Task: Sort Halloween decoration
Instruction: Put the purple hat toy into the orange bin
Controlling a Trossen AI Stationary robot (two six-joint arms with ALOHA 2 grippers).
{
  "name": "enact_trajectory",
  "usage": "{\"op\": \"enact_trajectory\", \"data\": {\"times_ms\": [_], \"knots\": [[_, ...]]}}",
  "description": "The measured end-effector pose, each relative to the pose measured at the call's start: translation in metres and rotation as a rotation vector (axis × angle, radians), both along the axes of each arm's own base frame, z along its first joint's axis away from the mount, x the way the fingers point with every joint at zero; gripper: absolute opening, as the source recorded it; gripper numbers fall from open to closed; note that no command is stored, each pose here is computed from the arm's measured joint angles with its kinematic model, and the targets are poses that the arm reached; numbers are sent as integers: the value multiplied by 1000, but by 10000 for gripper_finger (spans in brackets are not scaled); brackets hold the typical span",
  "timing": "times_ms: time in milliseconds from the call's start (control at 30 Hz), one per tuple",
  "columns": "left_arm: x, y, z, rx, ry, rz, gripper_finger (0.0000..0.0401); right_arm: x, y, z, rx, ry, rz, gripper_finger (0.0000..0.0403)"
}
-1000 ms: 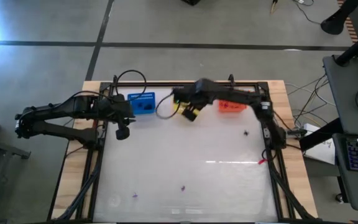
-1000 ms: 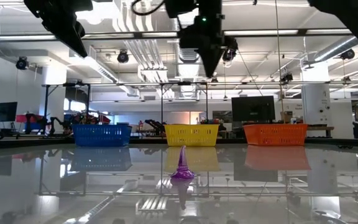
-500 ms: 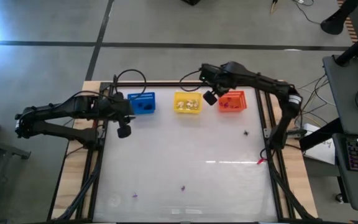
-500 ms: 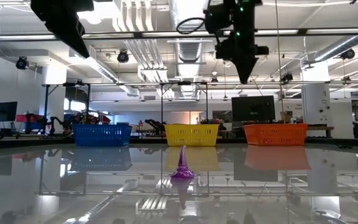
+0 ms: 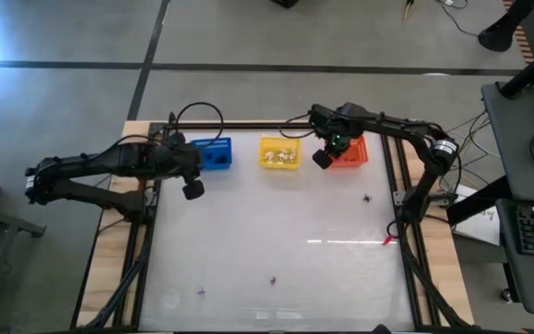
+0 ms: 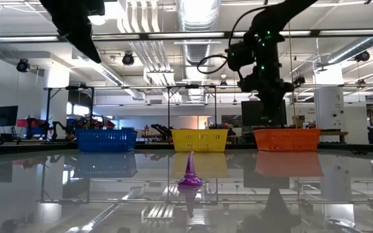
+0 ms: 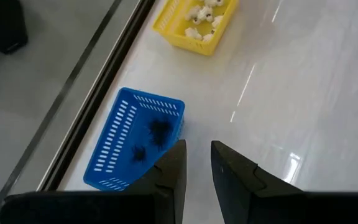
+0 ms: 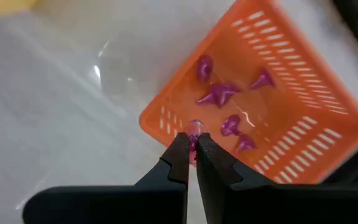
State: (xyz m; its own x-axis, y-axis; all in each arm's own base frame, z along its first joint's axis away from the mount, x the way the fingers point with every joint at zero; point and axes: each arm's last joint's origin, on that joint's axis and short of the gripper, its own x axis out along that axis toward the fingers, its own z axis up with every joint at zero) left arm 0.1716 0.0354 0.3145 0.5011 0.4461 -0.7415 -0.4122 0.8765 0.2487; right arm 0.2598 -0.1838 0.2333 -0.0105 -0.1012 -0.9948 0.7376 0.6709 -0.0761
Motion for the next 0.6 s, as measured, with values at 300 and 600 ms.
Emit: {"op": "enact_trajectory", "data": {"times_ms": [300, 600], "knots": [[7, 1, -6, -21, 18, 30, 57, -6, -1, -14, -57, 68, 1, 25], [6, 1, 0, -20, 0, 29, 57, -4, -4, -10, -103, 64, -3, 87]]}}
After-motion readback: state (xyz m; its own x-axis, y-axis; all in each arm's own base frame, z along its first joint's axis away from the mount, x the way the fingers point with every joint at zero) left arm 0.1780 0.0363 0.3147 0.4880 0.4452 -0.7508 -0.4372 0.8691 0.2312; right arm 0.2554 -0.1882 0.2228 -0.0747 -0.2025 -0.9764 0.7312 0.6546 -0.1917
